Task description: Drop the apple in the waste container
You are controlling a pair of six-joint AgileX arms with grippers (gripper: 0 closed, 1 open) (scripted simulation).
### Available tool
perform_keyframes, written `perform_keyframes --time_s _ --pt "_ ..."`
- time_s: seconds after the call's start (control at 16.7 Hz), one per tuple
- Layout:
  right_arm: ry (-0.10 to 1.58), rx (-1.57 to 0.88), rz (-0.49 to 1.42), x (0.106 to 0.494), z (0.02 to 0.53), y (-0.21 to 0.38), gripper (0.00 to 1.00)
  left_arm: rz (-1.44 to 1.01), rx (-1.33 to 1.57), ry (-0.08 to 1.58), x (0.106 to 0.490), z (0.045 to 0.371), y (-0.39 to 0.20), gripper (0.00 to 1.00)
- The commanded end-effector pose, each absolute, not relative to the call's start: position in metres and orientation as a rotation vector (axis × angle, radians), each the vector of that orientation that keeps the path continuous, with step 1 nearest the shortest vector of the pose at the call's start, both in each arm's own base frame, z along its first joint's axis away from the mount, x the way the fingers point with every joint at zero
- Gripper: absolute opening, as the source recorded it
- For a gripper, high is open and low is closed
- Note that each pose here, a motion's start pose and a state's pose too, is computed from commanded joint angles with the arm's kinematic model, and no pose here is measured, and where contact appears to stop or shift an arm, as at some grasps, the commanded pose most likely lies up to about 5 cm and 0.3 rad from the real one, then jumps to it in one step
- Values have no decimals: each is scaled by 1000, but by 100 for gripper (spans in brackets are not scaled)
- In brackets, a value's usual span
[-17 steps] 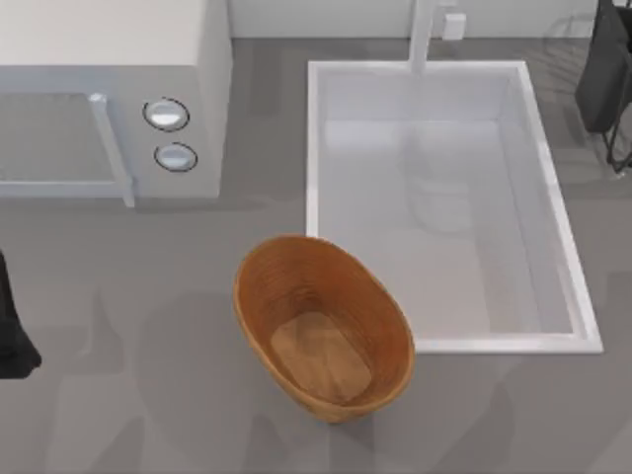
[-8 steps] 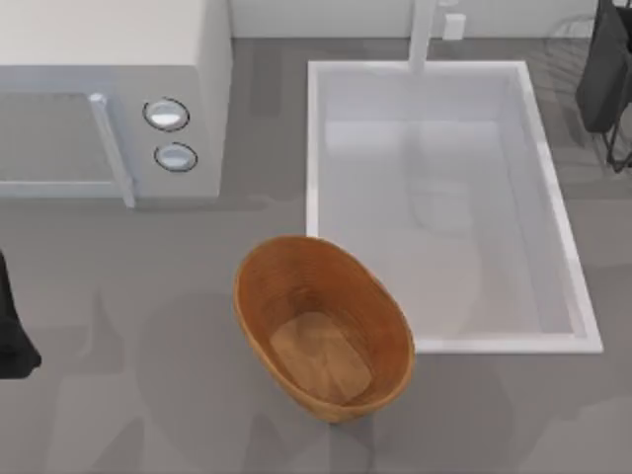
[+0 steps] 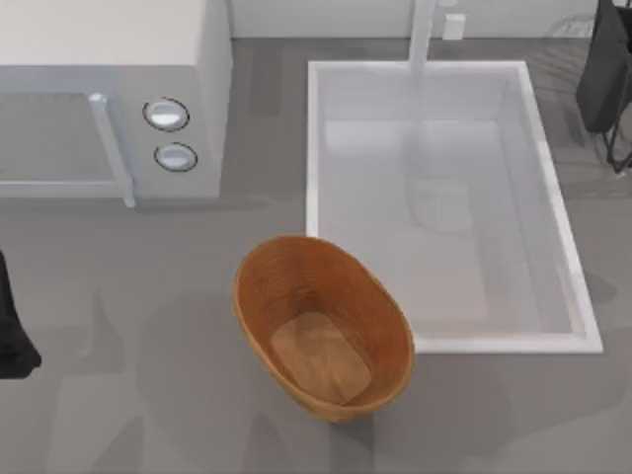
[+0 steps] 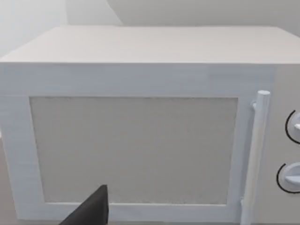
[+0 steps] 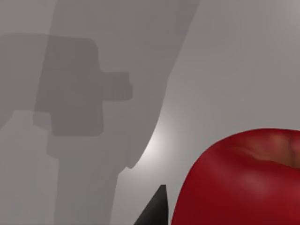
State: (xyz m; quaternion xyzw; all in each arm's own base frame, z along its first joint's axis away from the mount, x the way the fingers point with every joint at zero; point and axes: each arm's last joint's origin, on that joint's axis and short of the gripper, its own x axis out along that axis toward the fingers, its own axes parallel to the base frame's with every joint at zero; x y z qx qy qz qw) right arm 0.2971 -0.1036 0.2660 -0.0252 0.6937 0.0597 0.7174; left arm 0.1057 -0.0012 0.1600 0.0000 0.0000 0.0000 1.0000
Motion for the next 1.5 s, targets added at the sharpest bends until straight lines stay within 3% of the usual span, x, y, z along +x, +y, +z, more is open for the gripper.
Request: perform_keyframes --time_s 0.24,0.36,0.54,0.78,0.96,1.2,1.5 --pt "1535 -65 154 300 264 -101 0 0 0 0 106 160 -1 100" --pt "1522 -118 254 309 259 -87 0 0 0 0 106 160 -1 100" --pt "1472 -279 536 331 248 -44 0 0 0 0 106 160 -1 100" --pt "1301 -595 1072 352 225 38 0 0 0 0 106 160 -1 100" --pt "1036 -873 1519 352 208 105 0 0 0 0 106 160 -1 100" --pt "493 -1231 1986 337 201 180 0 0 0 0 106 160 -1 100" --pt "-169 -1581 2166 321 223 230 0 0 0 0 106 160 -1 100"
